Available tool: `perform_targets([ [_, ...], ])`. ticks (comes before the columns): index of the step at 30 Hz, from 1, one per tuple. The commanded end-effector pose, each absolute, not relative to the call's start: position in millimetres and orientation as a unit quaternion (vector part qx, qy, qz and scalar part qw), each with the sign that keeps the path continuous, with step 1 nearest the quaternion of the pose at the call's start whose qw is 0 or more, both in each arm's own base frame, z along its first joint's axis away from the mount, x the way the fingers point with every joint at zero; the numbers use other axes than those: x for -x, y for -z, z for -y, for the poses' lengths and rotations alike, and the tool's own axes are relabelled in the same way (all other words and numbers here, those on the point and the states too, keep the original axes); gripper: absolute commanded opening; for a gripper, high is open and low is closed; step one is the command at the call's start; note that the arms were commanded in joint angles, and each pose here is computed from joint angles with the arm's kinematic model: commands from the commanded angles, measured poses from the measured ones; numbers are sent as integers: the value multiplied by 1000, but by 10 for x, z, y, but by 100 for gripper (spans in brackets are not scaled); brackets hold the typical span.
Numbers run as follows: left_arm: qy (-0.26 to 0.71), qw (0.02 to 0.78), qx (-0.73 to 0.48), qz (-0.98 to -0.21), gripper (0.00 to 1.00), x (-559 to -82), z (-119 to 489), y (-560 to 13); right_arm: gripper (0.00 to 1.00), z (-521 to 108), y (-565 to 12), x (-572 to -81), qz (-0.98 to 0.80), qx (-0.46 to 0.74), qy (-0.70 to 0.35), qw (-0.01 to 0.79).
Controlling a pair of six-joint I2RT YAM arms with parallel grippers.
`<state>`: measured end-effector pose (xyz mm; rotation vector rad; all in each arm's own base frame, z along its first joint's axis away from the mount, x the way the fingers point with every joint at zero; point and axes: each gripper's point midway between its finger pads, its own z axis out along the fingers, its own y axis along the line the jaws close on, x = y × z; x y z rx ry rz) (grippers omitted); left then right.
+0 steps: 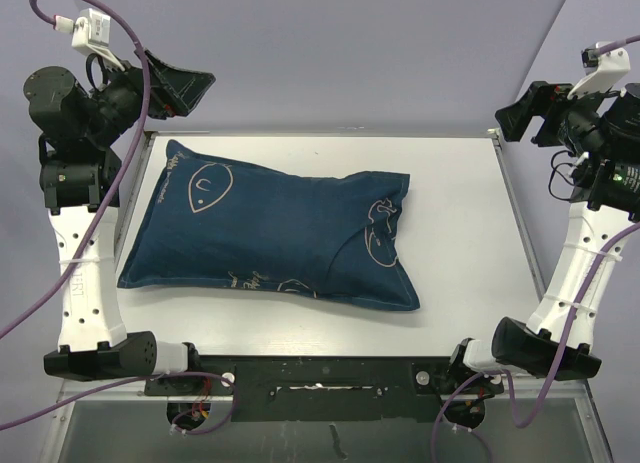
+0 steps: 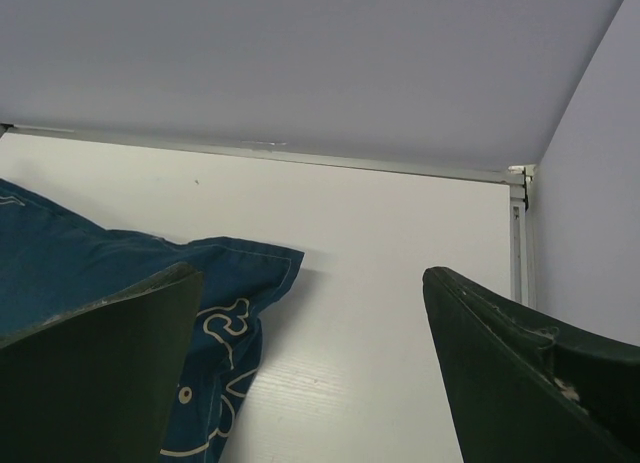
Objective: Put the pillow into the pillowcase
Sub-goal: Reset both arms
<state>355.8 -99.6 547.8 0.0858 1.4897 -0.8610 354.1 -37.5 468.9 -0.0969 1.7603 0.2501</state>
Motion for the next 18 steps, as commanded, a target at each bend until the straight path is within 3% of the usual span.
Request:
perform_targets([
  [1,394,649,-52,-648,98,-3501,1038,-5561,98,341,-4973,-3372,-744,60,-88,660],
  [13,401,640,-50,-654,98,-3522,1017,-5474,98,403,-5021,-3374,-734,57,-75,672],
  [18,470,630,-43,-616,98,-3516,1011,-5533,98,404,-4998,-3414,-730,71,-72,676],
])
